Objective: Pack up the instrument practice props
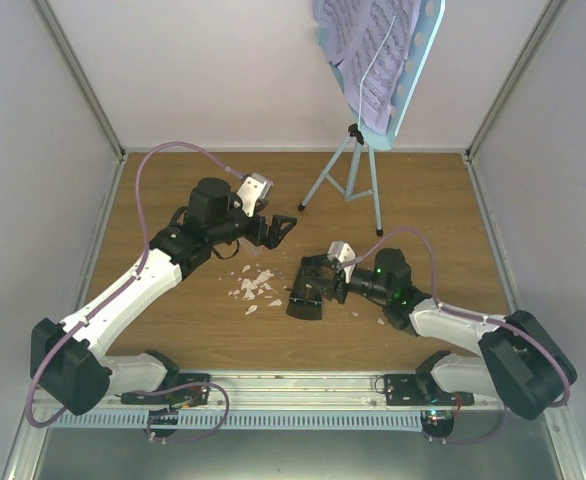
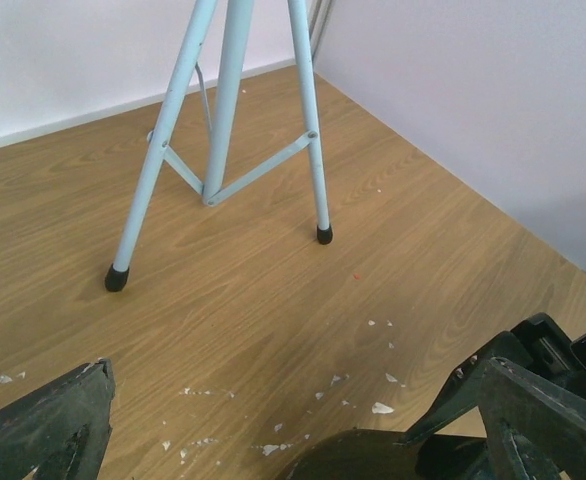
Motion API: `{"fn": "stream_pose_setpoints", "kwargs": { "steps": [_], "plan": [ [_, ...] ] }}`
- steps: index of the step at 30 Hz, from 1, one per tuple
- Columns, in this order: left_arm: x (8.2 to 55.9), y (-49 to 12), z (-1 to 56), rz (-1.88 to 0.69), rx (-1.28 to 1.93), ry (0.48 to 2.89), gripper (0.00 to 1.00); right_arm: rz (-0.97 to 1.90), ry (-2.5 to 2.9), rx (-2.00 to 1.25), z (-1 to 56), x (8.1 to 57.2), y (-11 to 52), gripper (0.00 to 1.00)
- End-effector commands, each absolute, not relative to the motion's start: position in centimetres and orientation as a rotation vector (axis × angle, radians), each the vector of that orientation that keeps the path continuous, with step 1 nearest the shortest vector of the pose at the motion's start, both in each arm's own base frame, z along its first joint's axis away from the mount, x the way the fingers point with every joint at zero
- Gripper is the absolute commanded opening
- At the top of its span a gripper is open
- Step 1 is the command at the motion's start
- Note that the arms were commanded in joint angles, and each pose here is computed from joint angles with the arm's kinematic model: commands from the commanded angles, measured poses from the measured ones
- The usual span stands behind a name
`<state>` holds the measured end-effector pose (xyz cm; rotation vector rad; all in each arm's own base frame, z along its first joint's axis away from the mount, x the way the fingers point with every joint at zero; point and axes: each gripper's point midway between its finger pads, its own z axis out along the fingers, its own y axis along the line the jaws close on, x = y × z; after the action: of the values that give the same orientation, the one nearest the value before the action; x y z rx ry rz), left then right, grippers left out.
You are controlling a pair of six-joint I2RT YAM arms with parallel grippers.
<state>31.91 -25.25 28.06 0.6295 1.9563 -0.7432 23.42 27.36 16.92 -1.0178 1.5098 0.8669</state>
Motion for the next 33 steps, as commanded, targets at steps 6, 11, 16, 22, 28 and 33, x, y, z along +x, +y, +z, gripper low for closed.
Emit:
{"fn": "stream_pose_setpoints", "kwargs": {
  "steps": [6,11,16,22,28,33],
  "plan": [
    [32.1,-25.5,29.4,-0.756,0.636,1.895,0.99,0.868,1.541,-0.996,17.0,24.7,27.5,0.6],
    [32.1,-25.5,29.5,-0.756,0.635,1.893,0.99,0.872,1.541,-0.994,17.2,24.7,27.5,0.66],
    [32.0,-25.3,29.8,-0.745,0.634,1.876,0.99,0.871,1.542,-0.991,17.8,24.6,27.4,0.81],
    [31.4,-23.9,31.9,-0.708,0.552,1.797,0.99,0.836,1.565,-0.925,19.6,24.5,26.2,0.99],
    [30.5,-21.5,33.6,-0.696,0.368,1.764,0.99,0.736,1.571,-0.807,22.3,24.3,23.7,1.0],
    [26.8,-23.8,29.8,-0.79,0.434,1.758,0.99,0.447,1.705,-0.194,23.3,28.6,15.1,1.0]
  ]
}}
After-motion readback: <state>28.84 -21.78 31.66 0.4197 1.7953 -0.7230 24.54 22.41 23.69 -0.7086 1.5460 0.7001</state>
